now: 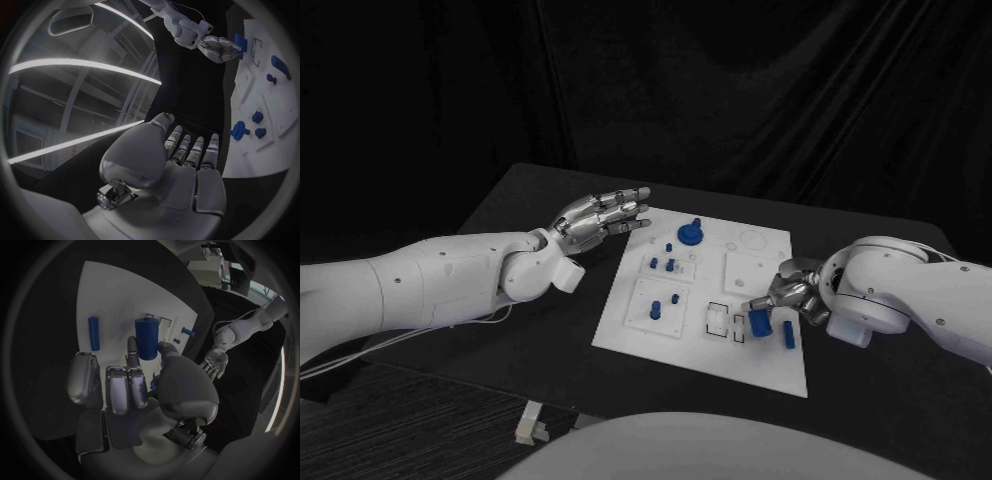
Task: Assemble the parts on the task board
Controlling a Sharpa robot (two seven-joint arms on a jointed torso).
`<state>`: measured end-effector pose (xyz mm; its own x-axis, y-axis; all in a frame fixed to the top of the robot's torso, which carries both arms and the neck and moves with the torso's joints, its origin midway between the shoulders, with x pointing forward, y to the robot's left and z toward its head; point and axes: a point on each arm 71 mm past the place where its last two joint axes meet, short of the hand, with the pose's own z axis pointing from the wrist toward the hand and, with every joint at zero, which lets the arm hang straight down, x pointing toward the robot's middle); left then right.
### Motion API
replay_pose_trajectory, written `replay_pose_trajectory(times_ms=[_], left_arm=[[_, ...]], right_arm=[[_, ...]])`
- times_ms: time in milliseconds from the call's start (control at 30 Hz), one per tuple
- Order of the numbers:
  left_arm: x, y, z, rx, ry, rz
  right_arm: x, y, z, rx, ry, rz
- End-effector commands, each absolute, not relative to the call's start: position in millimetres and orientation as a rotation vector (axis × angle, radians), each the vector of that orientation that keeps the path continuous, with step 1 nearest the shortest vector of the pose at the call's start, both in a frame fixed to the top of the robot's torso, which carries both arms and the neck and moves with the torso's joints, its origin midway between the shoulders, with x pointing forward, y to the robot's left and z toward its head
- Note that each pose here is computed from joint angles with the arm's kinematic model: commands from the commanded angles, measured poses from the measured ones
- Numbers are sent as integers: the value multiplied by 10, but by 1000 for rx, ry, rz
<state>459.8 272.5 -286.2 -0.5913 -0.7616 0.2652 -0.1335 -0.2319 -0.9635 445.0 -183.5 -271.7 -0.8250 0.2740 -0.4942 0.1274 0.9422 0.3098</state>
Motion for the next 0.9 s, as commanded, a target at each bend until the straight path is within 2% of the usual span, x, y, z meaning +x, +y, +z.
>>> replay_pose_trajectory(times_ms=[33,367,900], left_arm=[[4590,2706,-2862,-1069,1584,-1899],[4593,2690,-2866,-1069,1588,-1903],[4592,2687,-2869,-1070,1592,-1904]], right_arm=[[4426,-1793,-2712,497,2564,442],[4403,-1629,-2738,539,2610,487],[4406,-1505,-2889,502,2632,462]])
